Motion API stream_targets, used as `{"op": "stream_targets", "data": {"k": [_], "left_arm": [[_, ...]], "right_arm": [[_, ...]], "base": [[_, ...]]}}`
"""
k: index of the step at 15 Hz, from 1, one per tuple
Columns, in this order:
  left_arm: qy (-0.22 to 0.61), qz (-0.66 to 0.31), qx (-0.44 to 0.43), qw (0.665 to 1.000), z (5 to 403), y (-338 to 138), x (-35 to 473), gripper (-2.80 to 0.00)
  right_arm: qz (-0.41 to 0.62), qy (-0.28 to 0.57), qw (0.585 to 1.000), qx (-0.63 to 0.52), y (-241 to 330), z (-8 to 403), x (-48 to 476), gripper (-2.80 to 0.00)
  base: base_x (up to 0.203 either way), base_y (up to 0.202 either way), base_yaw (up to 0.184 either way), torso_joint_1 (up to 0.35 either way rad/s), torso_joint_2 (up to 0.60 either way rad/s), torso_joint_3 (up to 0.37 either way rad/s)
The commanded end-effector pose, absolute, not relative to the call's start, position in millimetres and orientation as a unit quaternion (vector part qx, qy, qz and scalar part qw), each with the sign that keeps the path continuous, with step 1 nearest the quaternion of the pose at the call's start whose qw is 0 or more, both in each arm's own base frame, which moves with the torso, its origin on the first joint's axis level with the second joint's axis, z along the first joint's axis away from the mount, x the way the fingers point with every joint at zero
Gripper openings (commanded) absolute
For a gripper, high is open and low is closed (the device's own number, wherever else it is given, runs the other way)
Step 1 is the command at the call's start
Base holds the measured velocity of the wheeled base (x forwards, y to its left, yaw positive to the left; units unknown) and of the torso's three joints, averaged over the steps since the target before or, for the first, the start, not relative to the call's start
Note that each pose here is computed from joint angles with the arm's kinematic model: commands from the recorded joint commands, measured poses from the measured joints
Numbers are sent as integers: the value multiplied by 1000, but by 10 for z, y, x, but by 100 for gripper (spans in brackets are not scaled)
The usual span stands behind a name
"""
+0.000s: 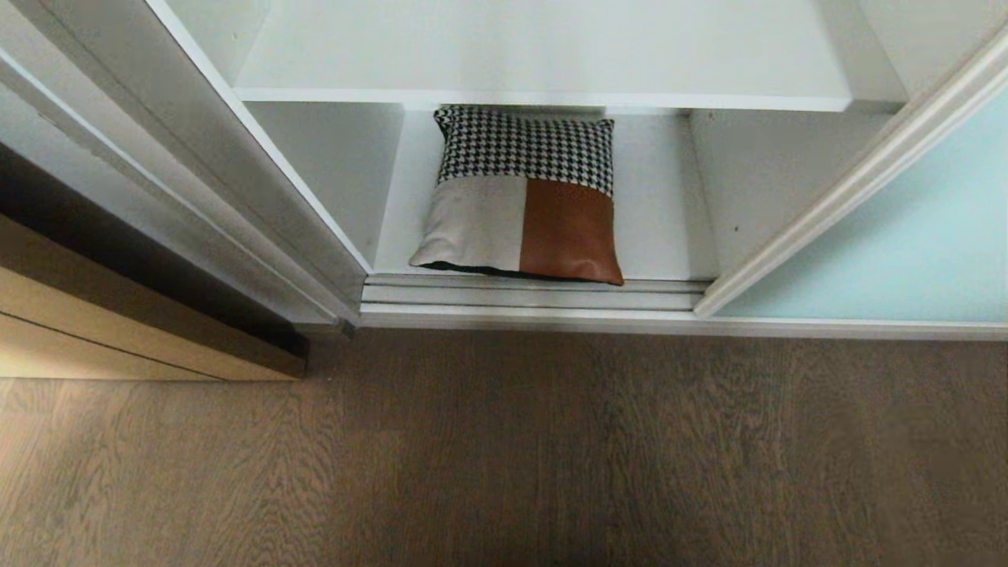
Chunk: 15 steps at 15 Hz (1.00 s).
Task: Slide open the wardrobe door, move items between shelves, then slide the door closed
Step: Open the door
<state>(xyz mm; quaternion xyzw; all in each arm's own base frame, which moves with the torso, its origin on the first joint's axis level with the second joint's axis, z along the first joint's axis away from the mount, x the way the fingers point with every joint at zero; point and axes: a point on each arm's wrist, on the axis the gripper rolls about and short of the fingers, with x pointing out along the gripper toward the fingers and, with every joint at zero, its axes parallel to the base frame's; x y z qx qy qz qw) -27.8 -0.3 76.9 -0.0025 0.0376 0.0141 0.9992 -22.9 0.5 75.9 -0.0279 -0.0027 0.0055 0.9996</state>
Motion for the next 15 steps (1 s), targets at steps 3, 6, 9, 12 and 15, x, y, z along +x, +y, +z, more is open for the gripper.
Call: {"op": "stream_targets", "data": {"k": [3,6,9,12,15], "left_arm": [[41,14,-2,999,769,-3,-274,-280],[40,14,-2,999,770,-3,-274,-280],[43,14,0,999,766,-4,-276,-280],[40,16,-4,999,781,-3,-280,-280],[3,28,-11,1000,1219,1,-354,-280]], "right_arm": [[6,-2,1000,-28,6,760,-228,-280],[6,-2,1000,-28,5,760,-228,-280],[6,-2,1000,-28,6,760,-228,-280],[6,-2,1000,-28,6,760,-228,-280],[5,-2,1000,-28,5,760,-228,-280]], "base": [[180,0,0,9,0,2],[22,0,-1,4,1,2],[0,0,0,0,0,0],[0,0,0,0,0,0],[0,0,0,0,0,0]]}}
